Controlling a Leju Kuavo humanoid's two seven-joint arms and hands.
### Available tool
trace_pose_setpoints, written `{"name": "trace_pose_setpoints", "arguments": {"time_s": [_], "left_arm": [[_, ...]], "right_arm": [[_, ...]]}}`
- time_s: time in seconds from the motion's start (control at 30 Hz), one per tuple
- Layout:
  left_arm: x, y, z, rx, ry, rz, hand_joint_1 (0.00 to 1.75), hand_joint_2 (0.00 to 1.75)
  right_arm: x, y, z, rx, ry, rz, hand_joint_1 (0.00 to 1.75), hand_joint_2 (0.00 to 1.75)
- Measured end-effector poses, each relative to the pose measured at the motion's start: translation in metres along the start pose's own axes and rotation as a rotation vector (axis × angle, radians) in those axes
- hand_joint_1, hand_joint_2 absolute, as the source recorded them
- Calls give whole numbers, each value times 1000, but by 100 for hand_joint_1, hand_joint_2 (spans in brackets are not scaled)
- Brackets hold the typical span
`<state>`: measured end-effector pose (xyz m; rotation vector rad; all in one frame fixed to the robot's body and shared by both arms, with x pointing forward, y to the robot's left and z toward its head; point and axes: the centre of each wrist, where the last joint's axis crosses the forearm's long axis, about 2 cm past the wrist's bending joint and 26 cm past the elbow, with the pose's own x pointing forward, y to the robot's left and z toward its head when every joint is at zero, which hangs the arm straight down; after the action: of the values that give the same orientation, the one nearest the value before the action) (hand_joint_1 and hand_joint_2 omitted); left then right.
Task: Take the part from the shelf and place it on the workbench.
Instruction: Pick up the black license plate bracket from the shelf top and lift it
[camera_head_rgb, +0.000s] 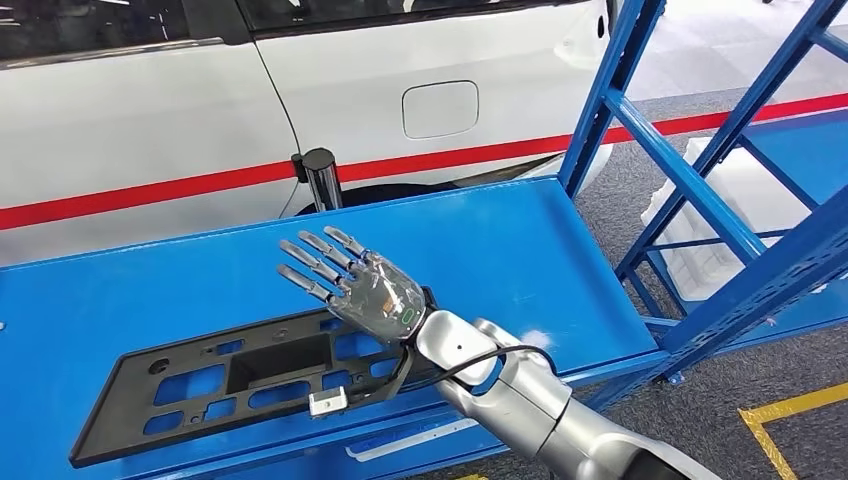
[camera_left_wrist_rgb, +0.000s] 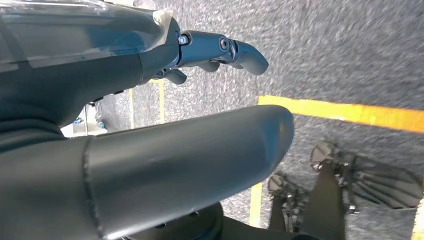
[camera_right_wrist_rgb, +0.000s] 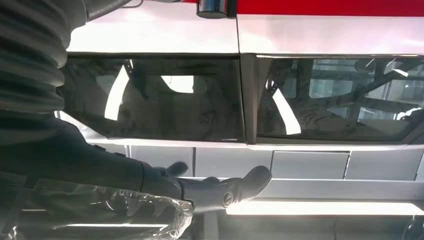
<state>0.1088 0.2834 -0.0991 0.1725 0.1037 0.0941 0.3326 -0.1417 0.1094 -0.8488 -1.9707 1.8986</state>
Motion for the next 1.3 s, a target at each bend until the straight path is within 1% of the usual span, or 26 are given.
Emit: {"name": "trace_pose_setpoints", "arguments": {"time_s": [0.37,1.0,1.3], "left_arm": [[3,-6,2,-2,-7,-1,0,0],[3,-5,2,3,-8,-3,0,0],[2,-6,2,3,-6,-4,0,0]], "right_arm": [[-1,6,8,19,8,-1,0,175],[-2,4,7,7,17,-14,0,175],[-3,7,11,15,21,-18,0,175]]}}
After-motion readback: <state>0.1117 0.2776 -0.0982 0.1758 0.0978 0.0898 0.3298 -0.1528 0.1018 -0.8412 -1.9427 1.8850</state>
